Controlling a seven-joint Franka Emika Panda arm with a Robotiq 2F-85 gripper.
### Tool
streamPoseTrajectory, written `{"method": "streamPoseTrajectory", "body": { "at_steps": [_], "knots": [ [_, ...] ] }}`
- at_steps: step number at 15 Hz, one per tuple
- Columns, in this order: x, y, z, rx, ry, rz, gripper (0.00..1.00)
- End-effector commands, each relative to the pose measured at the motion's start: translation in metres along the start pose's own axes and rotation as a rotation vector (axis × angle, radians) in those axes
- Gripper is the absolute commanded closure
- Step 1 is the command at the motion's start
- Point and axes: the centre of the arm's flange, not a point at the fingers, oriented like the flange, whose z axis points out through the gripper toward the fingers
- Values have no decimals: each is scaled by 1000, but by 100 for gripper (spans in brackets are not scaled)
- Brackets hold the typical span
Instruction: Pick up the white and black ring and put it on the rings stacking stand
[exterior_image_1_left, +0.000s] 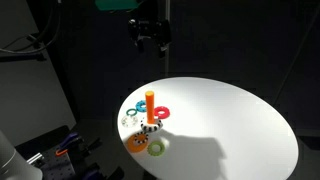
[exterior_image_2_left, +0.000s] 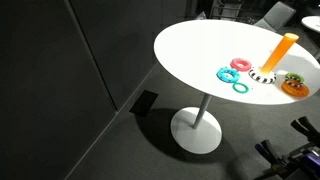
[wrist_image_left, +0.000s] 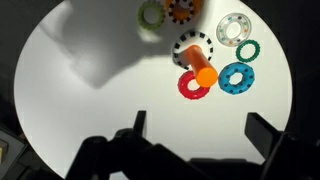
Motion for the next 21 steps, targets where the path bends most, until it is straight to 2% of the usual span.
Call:
{"method": "streamPoseTrajectory", "body": {
  "at_steps": [1,6,10,16,21],
  "knots": [
    [0,0,0,0,1,0,0],
    [0,0,-1,0,2,0,0],
    [-6,-8,17,0,-44,-13,0],
    [-38,-8,51,22,-118,9,0],
    [-67,-4,84,25,-103,43,0]
  ]
}}
